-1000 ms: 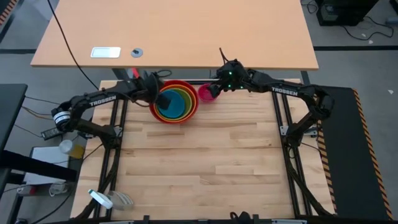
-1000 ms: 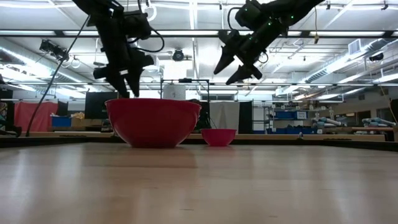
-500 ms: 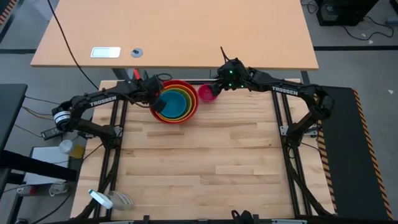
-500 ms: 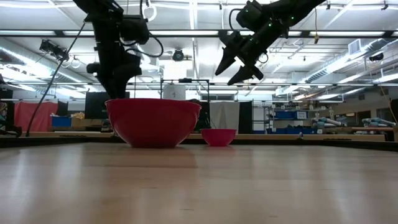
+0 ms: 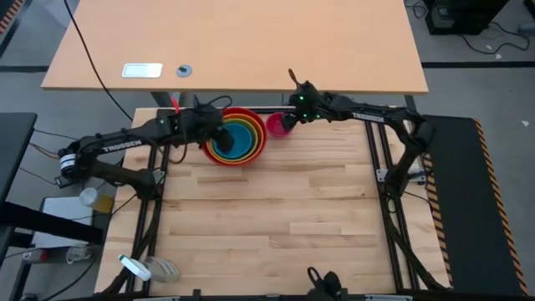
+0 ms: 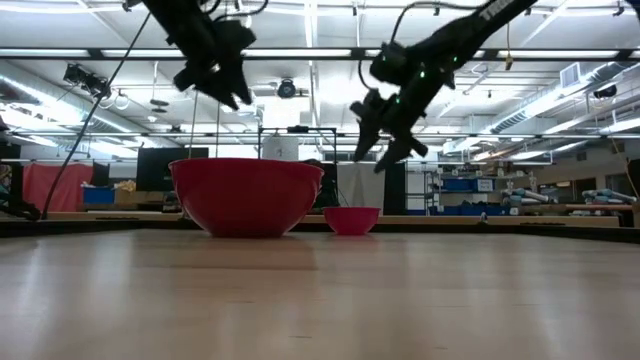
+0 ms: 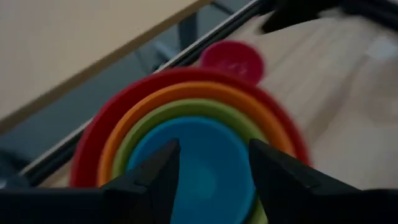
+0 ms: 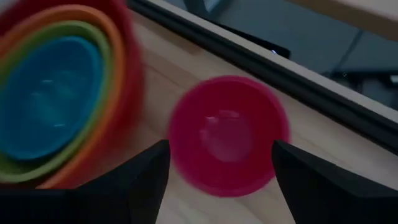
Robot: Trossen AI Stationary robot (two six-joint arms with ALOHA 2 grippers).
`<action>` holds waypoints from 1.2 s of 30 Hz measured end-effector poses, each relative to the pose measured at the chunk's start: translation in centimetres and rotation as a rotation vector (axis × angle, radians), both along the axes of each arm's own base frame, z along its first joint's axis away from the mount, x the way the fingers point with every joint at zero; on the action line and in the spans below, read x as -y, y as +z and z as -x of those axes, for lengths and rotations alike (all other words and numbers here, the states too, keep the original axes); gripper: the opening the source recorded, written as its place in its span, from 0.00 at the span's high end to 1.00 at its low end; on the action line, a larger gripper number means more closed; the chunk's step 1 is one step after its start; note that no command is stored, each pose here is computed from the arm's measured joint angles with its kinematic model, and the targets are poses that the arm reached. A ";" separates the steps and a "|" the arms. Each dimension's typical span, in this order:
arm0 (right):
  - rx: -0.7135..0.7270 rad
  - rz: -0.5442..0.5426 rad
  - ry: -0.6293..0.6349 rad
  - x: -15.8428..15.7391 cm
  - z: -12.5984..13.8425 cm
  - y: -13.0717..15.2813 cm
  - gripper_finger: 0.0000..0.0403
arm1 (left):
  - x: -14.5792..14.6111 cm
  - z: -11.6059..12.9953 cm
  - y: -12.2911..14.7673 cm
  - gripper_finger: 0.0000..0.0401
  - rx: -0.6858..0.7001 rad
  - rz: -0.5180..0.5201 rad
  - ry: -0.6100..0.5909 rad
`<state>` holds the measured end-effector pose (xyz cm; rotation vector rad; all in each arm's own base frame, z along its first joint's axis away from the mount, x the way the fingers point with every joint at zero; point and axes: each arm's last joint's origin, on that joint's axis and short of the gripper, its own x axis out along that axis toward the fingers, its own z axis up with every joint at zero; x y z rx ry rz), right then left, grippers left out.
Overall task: Nest bowls inside each other
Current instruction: Stack the pink bowl on top of the blue bowl
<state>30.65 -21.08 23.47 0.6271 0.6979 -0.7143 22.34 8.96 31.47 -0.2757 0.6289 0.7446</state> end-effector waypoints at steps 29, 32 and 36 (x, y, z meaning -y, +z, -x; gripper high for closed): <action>-0.200 -0.179 -0.010 3.4 0.2 -9.0 0.78 | 4.1 -0.9 -3.3 0.52 0.337 0.236 0.011; -0.181 -0.168 0.001 3.4 0.1 -8.5 0.91 | 4.0 -0.9 -3.3 0.52 0.338 0.237 0.015; -0.197 -0.110 -0.015 3.1 0.3 -7.2 0.96 | 3.9 -0.8 -3.3 0.52 0.350 0.223 0.064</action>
